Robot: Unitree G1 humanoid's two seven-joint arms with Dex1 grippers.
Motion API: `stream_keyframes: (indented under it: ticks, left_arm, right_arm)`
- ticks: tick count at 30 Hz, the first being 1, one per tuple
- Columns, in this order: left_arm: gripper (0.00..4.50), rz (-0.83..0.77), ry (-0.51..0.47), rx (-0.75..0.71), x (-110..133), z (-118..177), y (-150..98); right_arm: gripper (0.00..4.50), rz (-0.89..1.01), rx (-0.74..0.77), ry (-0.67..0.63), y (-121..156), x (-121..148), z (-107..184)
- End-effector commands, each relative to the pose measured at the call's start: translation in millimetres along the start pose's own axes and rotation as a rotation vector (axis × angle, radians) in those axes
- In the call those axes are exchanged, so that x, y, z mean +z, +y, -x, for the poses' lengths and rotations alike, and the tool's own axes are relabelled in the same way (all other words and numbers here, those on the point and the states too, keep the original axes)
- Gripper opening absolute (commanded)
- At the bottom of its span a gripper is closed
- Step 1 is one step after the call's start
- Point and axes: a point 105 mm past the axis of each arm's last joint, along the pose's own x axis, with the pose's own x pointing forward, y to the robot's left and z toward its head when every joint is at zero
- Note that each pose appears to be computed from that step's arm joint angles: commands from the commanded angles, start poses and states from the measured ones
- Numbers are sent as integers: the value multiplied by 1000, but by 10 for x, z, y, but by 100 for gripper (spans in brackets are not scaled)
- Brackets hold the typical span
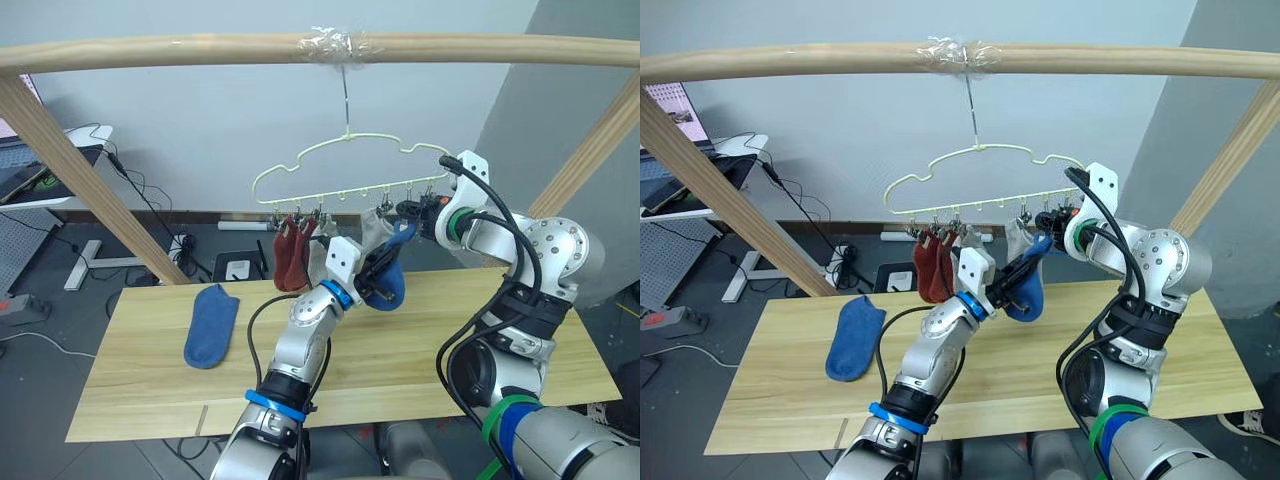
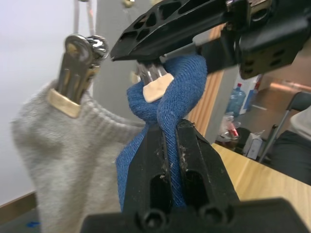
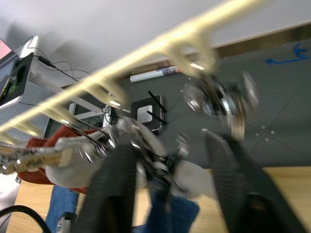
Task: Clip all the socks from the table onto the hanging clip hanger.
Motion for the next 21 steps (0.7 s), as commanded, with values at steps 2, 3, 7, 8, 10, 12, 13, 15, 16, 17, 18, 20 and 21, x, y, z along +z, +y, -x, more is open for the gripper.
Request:
stream_keyframes:
  ticks: [2,3,7,8,10,12,13,15,16,17,18,20,21]
  left_arm:
    - [0,72,-17,-100,111,-45,-239]
    - [0,91,-10,-112,114,-41,-262]
    - [0,167,16,-131,94,-37,-304]
    - [0,179,19,-130,90,-39,-302]
    - [55,224,35,-143,67,-44,-314]
    - [107,253,62,-159,24,-43,-328]
    - [137,265,75,-162,0,-36,-327]
    - [196,277,104,-158,-57,-7,-306]
    - [226,292,128,-160,-110,37,-300]
    - [255,302,144,-162,-145,68,-298]
    - [289,300,167,-161,-193,128,-285]
    - [348,288,197,-155,-244,247,-246]
    - [381,282,204,-152,-253,285,-233]
  right_arm:
    - [392,24,41,-85,-49,160,182]
    - [427,22,49,-104,-63,195,220]
    - [448,53,86,-158,-39,289,337]
    - [448,67,92,-166,-29,301,360]
    - [450,131,105,-184,-7,320,426]
    - [450,182,135,-204,26,320,488]
    - [450,191,149,-216,39,320,511]
    - [450,207,166,-237,56,317,545]
    - [450,216,175,-250,58,297,569]
    - [450,223,181,-259,60,282,584]
    - [450,233,180,-278,52,262,600]
    - [450,255,158,-306,9,203,607]
    - [450,268,149,-314,-8,177,607]
